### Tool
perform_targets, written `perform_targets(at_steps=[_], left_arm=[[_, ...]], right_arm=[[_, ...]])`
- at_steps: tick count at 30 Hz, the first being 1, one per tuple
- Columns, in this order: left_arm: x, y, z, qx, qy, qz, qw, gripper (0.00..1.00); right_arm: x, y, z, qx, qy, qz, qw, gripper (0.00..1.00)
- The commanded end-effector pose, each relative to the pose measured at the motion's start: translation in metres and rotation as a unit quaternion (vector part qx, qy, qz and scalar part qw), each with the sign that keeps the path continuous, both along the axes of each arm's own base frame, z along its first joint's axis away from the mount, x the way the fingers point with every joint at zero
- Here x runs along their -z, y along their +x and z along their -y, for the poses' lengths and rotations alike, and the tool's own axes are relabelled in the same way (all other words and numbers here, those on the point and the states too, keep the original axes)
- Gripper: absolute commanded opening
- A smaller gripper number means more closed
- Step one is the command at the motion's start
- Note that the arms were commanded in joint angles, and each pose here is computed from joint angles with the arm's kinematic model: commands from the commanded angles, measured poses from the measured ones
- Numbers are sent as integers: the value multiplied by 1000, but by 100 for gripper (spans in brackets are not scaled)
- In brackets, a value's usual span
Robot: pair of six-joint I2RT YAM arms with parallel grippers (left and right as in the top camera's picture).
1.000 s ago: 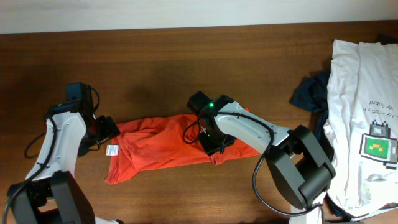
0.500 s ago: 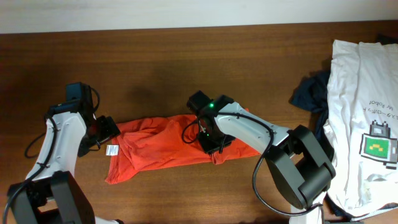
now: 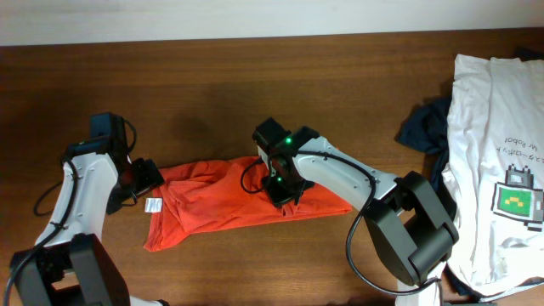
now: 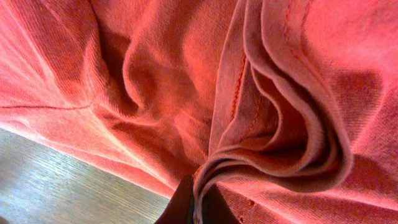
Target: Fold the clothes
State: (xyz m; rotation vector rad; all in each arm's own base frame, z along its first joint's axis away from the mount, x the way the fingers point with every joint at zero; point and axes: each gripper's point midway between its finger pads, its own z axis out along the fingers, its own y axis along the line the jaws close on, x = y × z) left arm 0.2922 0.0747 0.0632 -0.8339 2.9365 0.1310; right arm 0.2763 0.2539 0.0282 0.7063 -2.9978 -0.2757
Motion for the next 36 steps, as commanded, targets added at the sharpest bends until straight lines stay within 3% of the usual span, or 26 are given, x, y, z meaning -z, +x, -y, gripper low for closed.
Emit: perform_targets(at_steps=[1, 2, 3, 8, 10, 13, 16, 17, 21, 24, 25, 26, 27, 28, 31, 32, 34, 36], left_arm=[[-7, 5, 0, 4, -2, 14, 1000, 87], [-7, 5, 0, 4, -2, 13, 1000, 87], [-7, 5, 0, 4, -2, 13, 1000, 87], [-7, 4, 1, 4, -3, 10, 1000, 87], [-7, 2, 4, 14, -11, 5, 1000, 99], [-4, 9, 38, 147, -99, 23, 984, 99], [8, 10, 56, 221, -152, 21, 963, 99], [14, 9, 65, 252, -176, 20, 951, 99], [49, -4, 69, 267, -208, -31, 940, 99], [65, -13, 89, 276, -268, -41, 922, 98], [69, -18, 91, 276, -272, -51, 921, 94], [72, -21, 93, 275, -275, -57, 919, 77], [73, -23, 93, 275, -276, -59, 919, 54], [73, -23, 93, 275, -276, -59, 919, 41], [74, -23, 91, 275, -269, -64, 921, 28], [75, -24, 87, 271, -260, -70, 924, 18], [78, -25, 74, 249, -224, -91, 938, 7], [71, -15, 46, 207, -173, -103, 958, 2]], right_arm=[[-8, -9, -3, -7, 10, -20, 1000, 17], [-8, -19, 1, -6, 6, -42, 999, 31], [-8, -22, 4, -6, 0, -49, 999, 36], [-21, -18, 3, -25, 3, -46, 999, 37], [-59, 1, 16, -17, -16, -19, 1000, 37], [-112, 32, 54, 60, -31, 17, 998, 43], [-116, 32, 102, 126, -50, -25, 990, 60], [-116, 31, 114, 142, -56, -38, 988, 61], [-116, 40, 139, 178, -56, -42, 982, 61], [-116, 45, 138, 176, -52, -31, 982, 63], [-116, 45, 138, 175, -52, -31, 983, 62], [-116, 45, 138, 173, -51, -30, 983, 63], [-116, 46, 138, 171, -51, -29, 983, 63], [-116, 46, 138, 171, -51, -30, 983, 63], [-116, 46, 138, 171, -51, -30, 983, 63], [-116, 46, 138, 171, -51, -30, 983, 63], [-116, 46, 138, 171, -51, -29, 983, 63], [-115, 48, 146, 174, -68, -21, 982, 63]])
